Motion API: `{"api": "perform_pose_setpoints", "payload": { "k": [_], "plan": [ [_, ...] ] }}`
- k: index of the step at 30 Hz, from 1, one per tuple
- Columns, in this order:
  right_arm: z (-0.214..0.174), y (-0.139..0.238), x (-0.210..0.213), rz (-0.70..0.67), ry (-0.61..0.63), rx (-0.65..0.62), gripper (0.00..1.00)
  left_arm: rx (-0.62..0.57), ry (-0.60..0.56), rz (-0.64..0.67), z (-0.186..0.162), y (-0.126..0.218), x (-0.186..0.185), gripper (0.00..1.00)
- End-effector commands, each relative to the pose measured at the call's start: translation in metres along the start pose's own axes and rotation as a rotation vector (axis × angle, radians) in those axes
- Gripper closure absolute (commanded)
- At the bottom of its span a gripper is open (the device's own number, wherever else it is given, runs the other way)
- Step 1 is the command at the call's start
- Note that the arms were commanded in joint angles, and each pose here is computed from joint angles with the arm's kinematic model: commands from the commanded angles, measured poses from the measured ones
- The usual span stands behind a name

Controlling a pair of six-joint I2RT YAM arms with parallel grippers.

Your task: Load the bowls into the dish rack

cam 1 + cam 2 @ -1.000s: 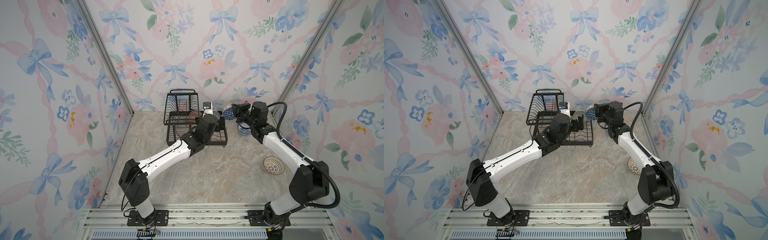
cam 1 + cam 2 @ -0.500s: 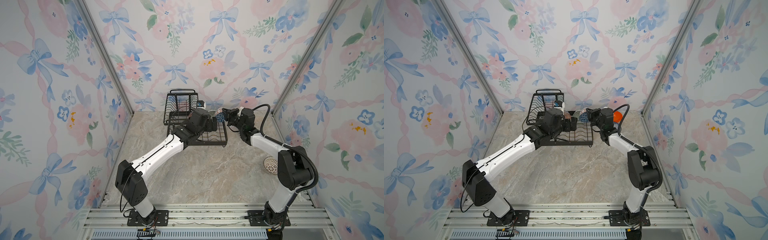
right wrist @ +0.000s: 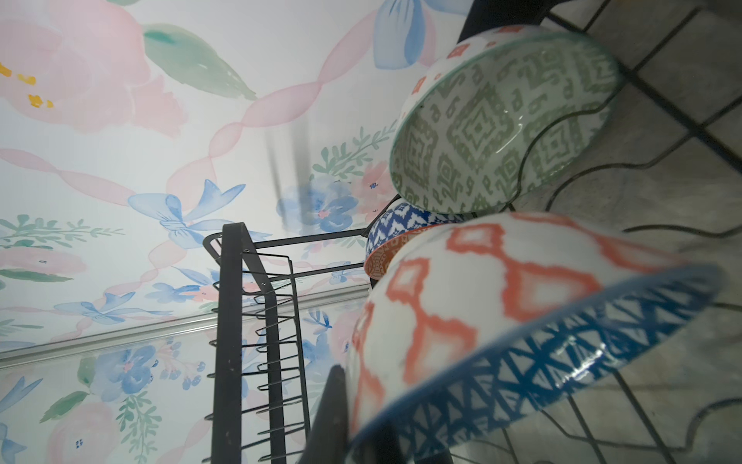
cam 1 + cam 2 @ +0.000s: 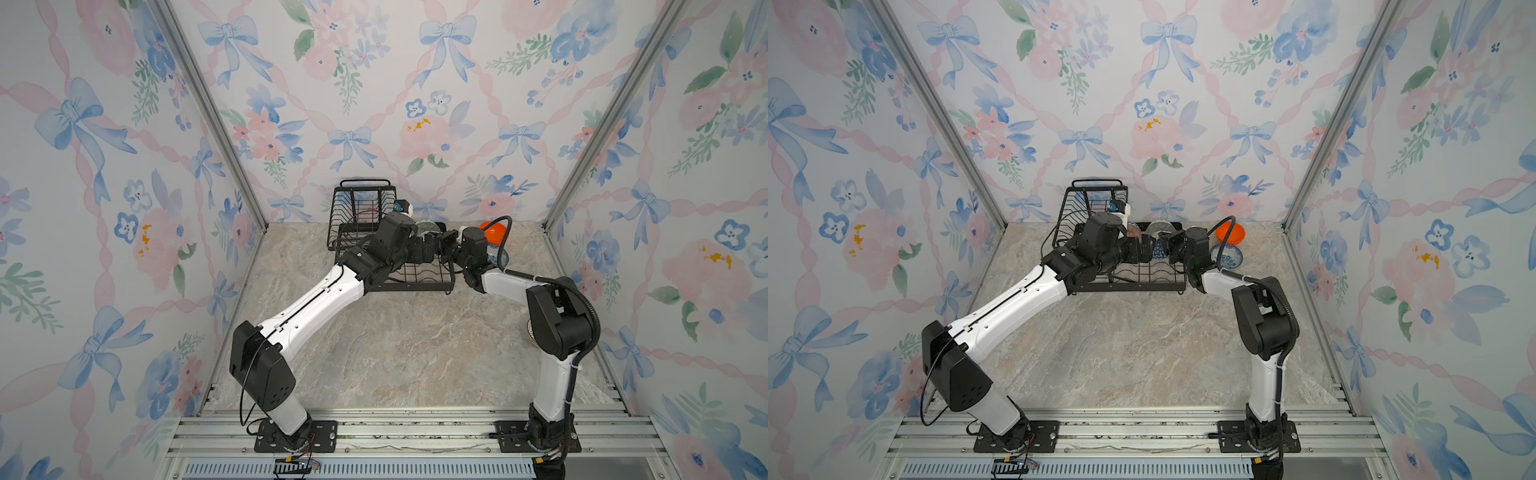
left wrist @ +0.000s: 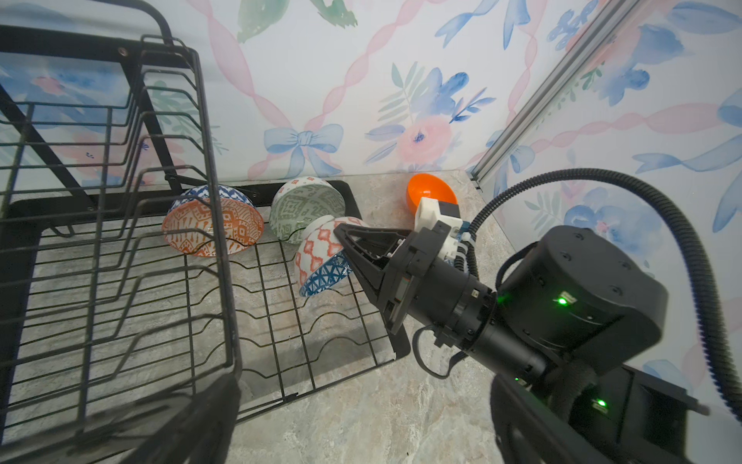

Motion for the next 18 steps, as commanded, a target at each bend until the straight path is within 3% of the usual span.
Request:
{"api": "perform_pose_setpoints", "payload": {
  "k": [1, 18],
  "plan": [
    [0.002, -0.011, 0.027, 0.136, 0.043, -0.027, 1.00, 0.017, -0.030, -0.014, 0.000, 0.000, -0.002, 0.02],
    [0.003, -0.044, 0.003, 0.160, 0.052, -0.058, 1.00, 0.056, -0.123, -0.052, 0.006, -0.017, -0.014, 0.02]
  ]
}}
Point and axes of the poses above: each gripper's point midway between its finger pads, its own y axis back along the fingers, its own x axis along the line the jaws close on, z = x × y, the point moved 10 cm from there along y, back along the fingers, and after that the axes turned 12 degrees about y, right-handed, at the moved point
